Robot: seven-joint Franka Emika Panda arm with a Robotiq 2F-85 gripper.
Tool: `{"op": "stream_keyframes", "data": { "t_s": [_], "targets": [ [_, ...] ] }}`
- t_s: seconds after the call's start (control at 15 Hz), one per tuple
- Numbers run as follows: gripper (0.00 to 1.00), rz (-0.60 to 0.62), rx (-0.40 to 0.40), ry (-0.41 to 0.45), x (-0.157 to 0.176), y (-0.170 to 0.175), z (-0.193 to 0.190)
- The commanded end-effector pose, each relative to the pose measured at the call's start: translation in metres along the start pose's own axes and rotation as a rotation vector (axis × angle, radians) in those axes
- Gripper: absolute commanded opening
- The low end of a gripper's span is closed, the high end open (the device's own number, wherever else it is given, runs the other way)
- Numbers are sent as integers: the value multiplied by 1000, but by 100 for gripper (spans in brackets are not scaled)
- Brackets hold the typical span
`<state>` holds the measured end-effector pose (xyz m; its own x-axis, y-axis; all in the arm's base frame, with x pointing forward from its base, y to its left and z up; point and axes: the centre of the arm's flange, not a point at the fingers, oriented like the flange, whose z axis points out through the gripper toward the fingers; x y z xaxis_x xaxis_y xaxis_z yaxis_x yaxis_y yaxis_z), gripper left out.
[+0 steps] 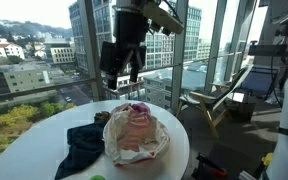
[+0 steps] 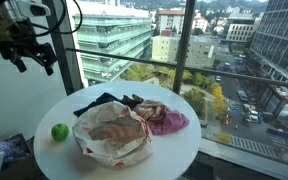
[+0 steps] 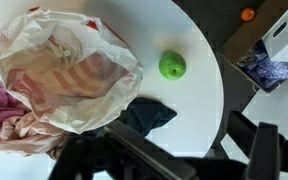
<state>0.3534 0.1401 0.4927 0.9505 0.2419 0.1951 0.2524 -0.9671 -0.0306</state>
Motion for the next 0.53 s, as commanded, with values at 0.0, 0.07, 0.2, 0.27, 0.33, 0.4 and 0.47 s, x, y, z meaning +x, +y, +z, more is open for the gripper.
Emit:
{"op": "stream_keyframes", "data": {
  "t_s": [0.0, 0.07, 0.2, 0.27, 0.33, 0.4, 0.47],
  "targets": [
    [100, 0, 0, 5, 1, 0, -2],
    [100, -1, 0, 10, 1, -1, -4],
    [100, -1, 0, 15, 1, -1, -7],
    [100, -1, 0, 15, 1, -1, -7],
    [100, -6, -12, 17, 9, -1, 1],
    [100, -18, -25, 18, 22, 0, 15],
    [100, -16, -17, 4, 35, -1, 27]
  ]
}}
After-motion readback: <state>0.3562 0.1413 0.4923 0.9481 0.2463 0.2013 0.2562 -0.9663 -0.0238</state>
